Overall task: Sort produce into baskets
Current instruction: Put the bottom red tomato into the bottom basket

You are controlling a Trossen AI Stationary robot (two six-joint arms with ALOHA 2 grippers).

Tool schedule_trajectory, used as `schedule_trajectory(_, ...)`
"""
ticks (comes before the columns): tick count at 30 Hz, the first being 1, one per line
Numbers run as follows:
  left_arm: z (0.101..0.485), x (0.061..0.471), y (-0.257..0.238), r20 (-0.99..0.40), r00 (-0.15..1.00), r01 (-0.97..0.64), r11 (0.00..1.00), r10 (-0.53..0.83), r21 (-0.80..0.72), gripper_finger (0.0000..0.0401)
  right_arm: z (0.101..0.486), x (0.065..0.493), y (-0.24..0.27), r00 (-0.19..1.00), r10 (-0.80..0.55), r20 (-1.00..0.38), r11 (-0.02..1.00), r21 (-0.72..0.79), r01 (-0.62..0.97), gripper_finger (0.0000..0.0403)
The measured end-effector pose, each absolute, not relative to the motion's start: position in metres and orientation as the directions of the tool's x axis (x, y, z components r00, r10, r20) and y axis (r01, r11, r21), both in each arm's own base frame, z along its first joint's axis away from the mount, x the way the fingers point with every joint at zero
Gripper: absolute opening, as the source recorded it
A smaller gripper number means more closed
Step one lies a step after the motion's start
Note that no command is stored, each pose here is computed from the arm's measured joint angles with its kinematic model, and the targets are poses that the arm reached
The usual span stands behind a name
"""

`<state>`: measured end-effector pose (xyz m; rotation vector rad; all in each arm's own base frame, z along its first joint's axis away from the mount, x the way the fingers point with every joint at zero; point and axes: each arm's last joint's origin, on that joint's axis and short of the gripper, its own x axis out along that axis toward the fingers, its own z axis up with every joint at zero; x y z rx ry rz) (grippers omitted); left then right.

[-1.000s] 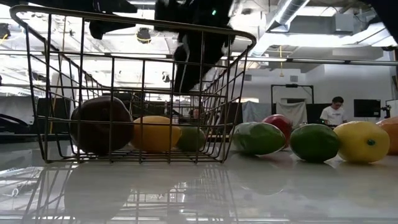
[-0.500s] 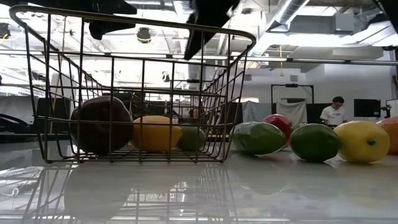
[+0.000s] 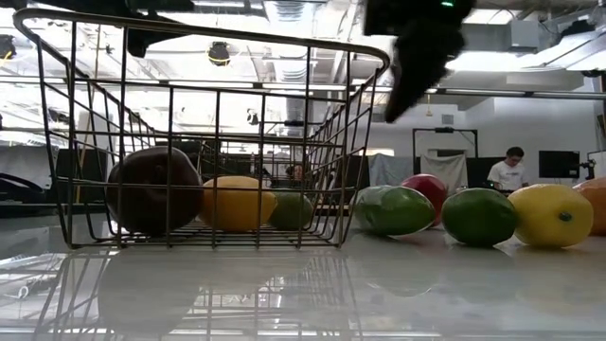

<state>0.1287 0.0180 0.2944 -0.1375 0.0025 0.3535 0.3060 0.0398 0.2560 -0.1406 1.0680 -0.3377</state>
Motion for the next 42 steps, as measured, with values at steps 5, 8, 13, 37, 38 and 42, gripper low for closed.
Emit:
schedule_trajectory(5, 0.294, 0.132, 0.018, -0.026, 0.938, -0.346, 0.928, 0.345, -0.137, 0.0239, 0.224, 0.275, 0.029, 0.447, -0.354, -0.821, 0.929, -0.253, 0.270, 0.0379)
schedule_trajectory(8, 0.293, 0.137, 0.019, -0.036, 0.938, -0.347, 0.928, 0.345, -0.135, 0.0239, 0.211, 0.267, 0.020, 0.486, -0.361, -0.796, 0.926, -0.244, 0.289, 0.0379)
schedule_trajectory(13, 0.289, 0.144, 0.019, -0.064, 0.936, -0.351, 0.929, 0.346, -0.116, 0.0239, 0.190, 0.262, 0.006, 0.467, -0.375, -0.801, 0.920, -0.259, 0.294, 0.0379)
schedule_trajectory(37, 0.291, 0.141, 0.021, -0.042, 0.916, -0.401, 0.912, 0.399, -0.086, 0.0239, 0.196, 0.277, -0.011, 0.460, -0.329, -0.824, 0.932, -0.205, 0.299, 0.0346)
schedule_trajectory(38, 0.291, 0.142, 0.021, -0.045, 0.912, -0.411, 0.908, 0.409, -0.084, 0.0239, 0.201, 0.278, -0.010, 0.475, -0.337, -0.813, 0.930, -0.210, 0.300, 0.0347)
schedule_trajectory(42, 0.290, 0.142, 0.021, -0.052, 0.906, -0.423, 0.903, 0.420, -0.081, 0.0239, 0.227, 0.284, -0.004, 0.573, -0.345, -0.744, 0.932, -0.197, 0.305, 0.0351)
